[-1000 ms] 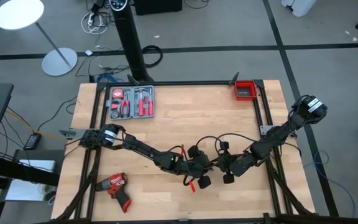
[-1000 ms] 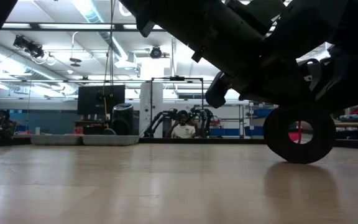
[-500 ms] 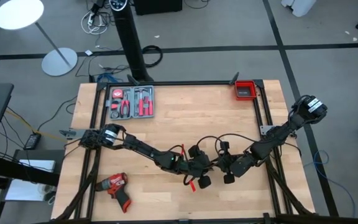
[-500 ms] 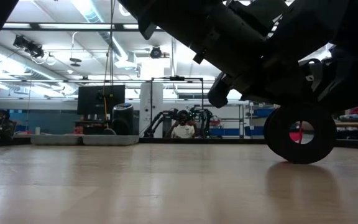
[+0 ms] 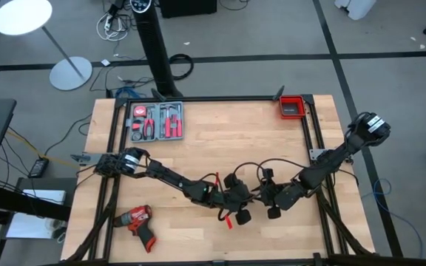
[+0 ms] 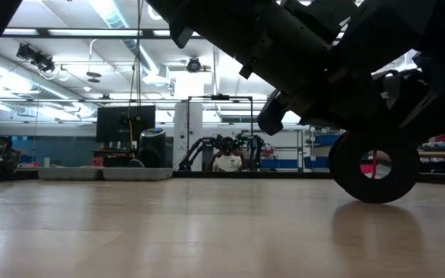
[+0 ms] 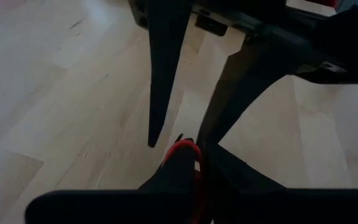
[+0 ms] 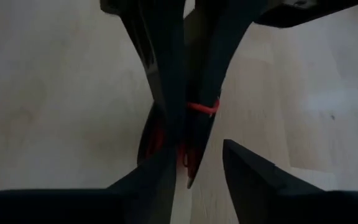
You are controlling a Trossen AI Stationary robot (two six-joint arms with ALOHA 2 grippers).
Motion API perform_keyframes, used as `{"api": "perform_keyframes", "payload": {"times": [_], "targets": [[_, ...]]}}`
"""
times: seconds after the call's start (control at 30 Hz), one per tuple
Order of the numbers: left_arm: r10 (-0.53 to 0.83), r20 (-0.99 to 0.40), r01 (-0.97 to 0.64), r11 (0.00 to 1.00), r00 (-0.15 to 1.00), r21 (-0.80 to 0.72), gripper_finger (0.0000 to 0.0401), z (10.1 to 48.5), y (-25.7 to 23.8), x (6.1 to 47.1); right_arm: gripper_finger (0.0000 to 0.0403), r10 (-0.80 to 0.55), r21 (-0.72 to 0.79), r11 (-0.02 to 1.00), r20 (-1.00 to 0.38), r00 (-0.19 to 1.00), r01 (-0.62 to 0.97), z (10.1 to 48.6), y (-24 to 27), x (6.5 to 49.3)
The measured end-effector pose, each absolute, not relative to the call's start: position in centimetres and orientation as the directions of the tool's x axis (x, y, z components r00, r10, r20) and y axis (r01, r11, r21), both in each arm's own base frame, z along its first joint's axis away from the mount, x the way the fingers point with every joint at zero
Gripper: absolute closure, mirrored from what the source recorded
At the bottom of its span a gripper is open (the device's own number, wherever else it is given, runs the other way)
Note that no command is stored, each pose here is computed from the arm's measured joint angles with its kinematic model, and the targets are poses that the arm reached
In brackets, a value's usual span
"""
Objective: Coil cords
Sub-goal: Coil the red wire on the black spool
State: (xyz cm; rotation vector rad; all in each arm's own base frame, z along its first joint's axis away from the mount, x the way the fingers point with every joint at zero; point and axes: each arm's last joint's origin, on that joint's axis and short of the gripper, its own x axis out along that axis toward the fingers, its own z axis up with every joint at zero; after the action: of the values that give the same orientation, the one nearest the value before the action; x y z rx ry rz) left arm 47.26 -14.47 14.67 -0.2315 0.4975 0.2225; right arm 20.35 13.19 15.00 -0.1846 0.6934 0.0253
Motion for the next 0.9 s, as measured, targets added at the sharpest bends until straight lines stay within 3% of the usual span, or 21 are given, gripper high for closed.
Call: {"api": "perform_keyframes", "payload": {"times": [0.6, 0.9], "targets": [[0.145, -0.504, -0.258, 0.952, 0.852, -0.162, 0.0387, 14.8, -14.4, 47.2, 0.0275, 0.027, -0.096, 0.989, -0.633, 0.774, -0.112, 16.8, 12.7, 19.4], [0.128, -0.503, -0.232, 0.961, 0.855, -0.151, 0.0387, 14.9, -14.5, 47.2, 0.0288, -0.001, -0.286, 0.939, -0.558, 0.830, -0.191, 17.2, 13.8, 19.2]]}}
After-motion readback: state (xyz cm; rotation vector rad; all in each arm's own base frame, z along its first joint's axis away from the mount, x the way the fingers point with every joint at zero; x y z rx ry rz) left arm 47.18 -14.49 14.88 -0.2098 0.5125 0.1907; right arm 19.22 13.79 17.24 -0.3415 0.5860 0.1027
